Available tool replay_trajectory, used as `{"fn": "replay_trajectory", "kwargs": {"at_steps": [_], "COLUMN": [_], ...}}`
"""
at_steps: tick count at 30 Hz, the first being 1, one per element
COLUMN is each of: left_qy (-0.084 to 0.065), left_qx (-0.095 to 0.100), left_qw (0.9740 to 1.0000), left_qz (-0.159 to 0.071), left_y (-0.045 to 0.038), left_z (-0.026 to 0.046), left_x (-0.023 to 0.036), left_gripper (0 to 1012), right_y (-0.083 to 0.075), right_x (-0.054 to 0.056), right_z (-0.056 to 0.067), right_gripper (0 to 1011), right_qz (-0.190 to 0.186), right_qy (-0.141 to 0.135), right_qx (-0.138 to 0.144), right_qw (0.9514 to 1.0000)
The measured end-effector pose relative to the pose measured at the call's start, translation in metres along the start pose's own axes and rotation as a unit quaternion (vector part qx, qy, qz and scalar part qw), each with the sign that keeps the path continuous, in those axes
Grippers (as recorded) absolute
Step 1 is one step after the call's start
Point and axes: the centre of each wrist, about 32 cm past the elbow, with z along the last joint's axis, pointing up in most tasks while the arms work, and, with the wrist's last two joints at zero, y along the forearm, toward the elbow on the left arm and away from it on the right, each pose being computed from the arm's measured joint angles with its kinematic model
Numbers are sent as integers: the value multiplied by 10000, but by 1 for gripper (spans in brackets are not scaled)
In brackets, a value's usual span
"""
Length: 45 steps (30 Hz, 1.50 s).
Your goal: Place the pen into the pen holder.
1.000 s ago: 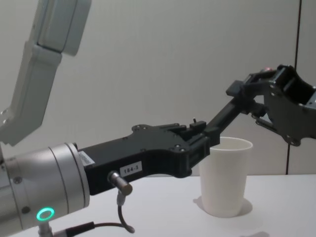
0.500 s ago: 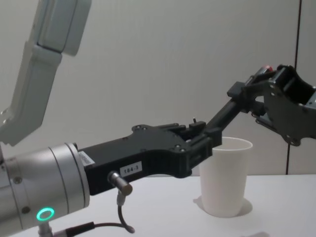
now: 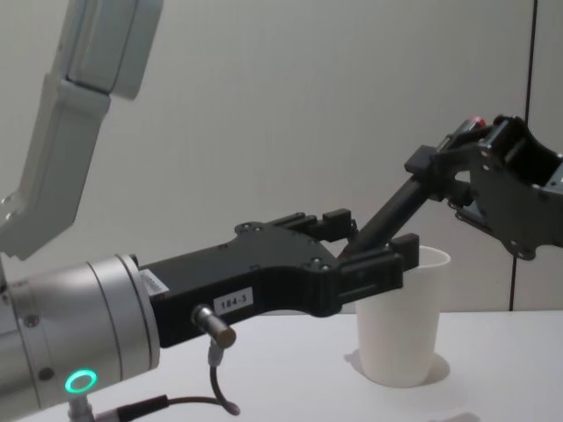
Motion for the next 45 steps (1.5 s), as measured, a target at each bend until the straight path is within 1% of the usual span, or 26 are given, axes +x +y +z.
{"fn": "replay_trajectory", "kwargs": {"at_steps": [1, 2, 5, 8, 10, 14, 15, 17, 18, 21, 22, 24, 26, 28, 30, 32, 33, 34, 35, 36, 38, 39, 40, 43, 44, 45], "left_qy": [0, 0, 0, 0, 0, 0, 0, 0, 0, 0, 0, 0, 0, 0, 0, 0, 0, 0, 0, 0, 0, 0, 0, 0, 0, 0], "left_qx": [0, 0, 0, 0, 0, 0, 0, 0, 0, 0, 0, 0, 0, 0, 0, 0, 0, 0, 0, 0, 0, -1, 0, 0, -1, 0], "left_qw": [10000, 10000, 10000, 10000, 10000, 10000, 10000, 10000, 10000, 10000, 10000, 10000, 10000, 10000, 10000, 10000, 10000, 10000, 10000, 10000, 10000, 10000, 10000, 10000, 10000, 10000], "left_qz": [0, 0, 0, 1, 0, 1, 0, 0, 0, 0, 0, 0, 1, 0, 0, 0, 0, 0, 0, 1, 0, 0, 0, 0, 0, 0], "left_y": [0, 0, 0, 0, 0, 0, 0, 0, 0, 0, 0, 0, 0, 0, 0, 0, 0, 0, 0, 0, 0, 0, 0, 0, 0, 0], "left_z": [0, 0, 0, 0, 0, 0, 0, 0, 0, 0, 0, 0, 0, 0, 0, 0, 0, 0, 0, 0, 0, 0, 0, 0, 0, 0], "left_x": [0, 0, 0, 0, 0, 0, 0, 0, 0, 0, 0, 0, 0, 0, 0, 0, 0, 0, 0, 0, 0, 0, 0, 0, 0, 0], "left_gripper": [777, 777, 883, 930, 994, 1001, 1001, 1001, 1001, 1001, 1001, 1001, 1001, 1001, 1001, 1001, 1001, 1001, 1001, 1001, 1001, 1001, 1001, 1001, 1001, 1001], "right_y": [0, 0, 0, 3, 5, 13, 18, 22, 26, 36, 38, 50, 56, 66, 74, 85, 93, 93, 103, 105, 127, 127, 137, 153, 163, 168], "right_x": [0, 0, 0, -2, -4, -14, -21, -28, -34, -47, -50, -67, -74, -85, -92, -104, -110, -110, -115, -116, -124, -124, -128, -133, -134, -136], "right_z": [0, 0, 0, -1, -3, -9, -13, -17, -20, -25, -27, -30, -33, -35, -37, -40, -42, -42, -47, -48, -57, -57, -62, -70, -75, -77], "right_gripper": [175, 175, 175, 175, 175, 175, 175, 175, 175, 175, 175, 173, 175, 175, 175, 175, 175, 175, 175, 175, 175, 175, 175, 175, 175, 175], "right_qz": [-1, 0, 0, -1, -4, -25, -43, -63, -89, -133, -149, -212, -242, -285, -304, -330, -350, -350, -368, -378, -422, -422, -443, -468, -489, -503], "right_qy": [0, 0, -2, -33, -64, -214, -308, -389, -487, -653, -709, -965, -1082, -1302, -1430, -1661, -1799, -1799, -1938, -2006, -2313, -2313, -2475, -2687, -2822, -2915], "right_qx": [-1, -1, -1, 8, 17, 83, 132, 173, 226, 323, 353, 504, 571, 693, 760, 886, 957, 957, 1021, 1051, 1182, 1182, 1245, 1321, 1361, 1388], "right_qw": [10000, 10000, 10000, 10000, 10000, 9997, 9994, 9991, 9985, 9973, 9967, 9938, 9922, 9887, 9863, 9816, 9784, 9784, 9750, 9733, 9647, 9647, 9598, 9530, 9484, 9451]}}
